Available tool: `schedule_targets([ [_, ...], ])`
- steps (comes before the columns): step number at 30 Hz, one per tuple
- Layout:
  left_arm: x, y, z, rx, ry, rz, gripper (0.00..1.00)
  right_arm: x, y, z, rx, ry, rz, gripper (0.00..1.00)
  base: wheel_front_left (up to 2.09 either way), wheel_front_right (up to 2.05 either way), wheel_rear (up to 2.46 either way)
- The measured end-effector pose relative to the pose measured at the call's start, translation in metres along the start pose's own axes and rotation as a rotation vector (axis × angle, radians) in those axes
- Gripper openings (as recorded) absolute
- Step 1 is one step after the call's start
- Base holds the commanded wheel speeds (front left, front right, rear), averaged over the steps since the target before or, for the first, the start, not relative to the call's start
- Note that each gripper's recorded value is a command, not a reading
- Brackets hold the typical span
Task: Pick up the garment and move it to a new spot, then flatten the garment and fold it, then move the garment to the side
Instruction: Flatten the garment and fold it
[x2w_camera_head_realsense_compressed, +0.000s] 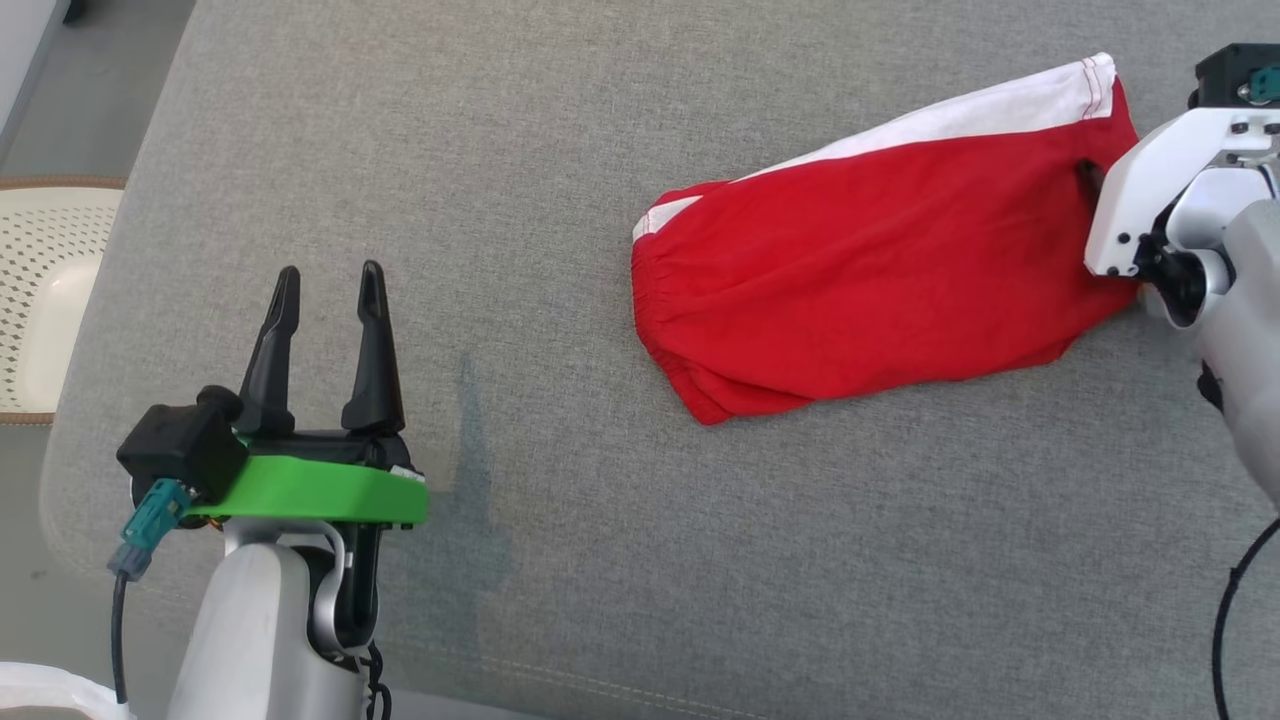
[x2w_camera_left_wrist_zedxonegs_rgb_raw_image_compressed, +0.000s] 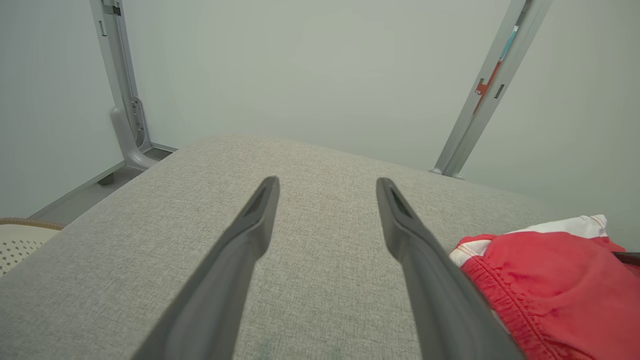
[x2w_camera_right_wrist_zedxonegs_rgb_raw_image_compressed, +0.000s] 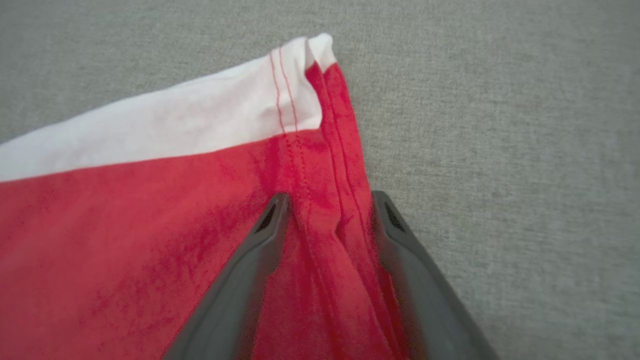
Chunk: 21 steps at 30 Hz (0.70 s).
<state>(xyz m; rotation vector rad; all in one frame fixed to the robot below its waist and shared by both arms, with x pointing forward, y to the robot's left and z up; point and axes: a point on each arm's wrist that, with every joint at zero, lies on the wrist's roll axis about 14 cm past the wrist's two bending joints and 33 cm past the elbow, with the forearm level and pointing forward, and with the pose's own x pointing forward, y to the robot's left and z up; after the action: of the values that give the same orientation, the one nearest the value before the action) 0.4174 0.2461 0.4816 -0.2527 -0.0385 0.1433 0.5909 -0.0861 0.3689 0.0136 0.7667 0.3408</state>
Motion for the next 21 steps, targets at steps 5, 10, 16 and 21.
schedule_targets([
  [5, -0.001, -0.005, -0.003, -0.008, 0.009, -0.013, 1.00, -0.006, -0.004, 0.005, 0.033, -0.071, -0.010, 0.00, 0.00, 0.00, 0.00],
  [10, -0.005, -0.013, -0.003, -0.021, 0.010, -0.035, 1.00, -0.027, -0.034, 0.010, 0.073, -0.167, -0.082, 0.00, 0.00, 0.00, 0.00],
  [16, -0.011, -0.025, -0.002, -0.029, 0.012, -0.072, 1.00, -0.064, -0.079, 0.011, 0.080, -0.260, -0.191, 0.00, 0.00, 0.00, 0.00],
  [21, -0.013, -0.037, -0.001, -0.036, 0.011, -0.111, 1.00, -0.100, -0.119, 0.008, 0.075, -0.303, -0.289, 0.00, 0.00, 0.00, 0.00],
])
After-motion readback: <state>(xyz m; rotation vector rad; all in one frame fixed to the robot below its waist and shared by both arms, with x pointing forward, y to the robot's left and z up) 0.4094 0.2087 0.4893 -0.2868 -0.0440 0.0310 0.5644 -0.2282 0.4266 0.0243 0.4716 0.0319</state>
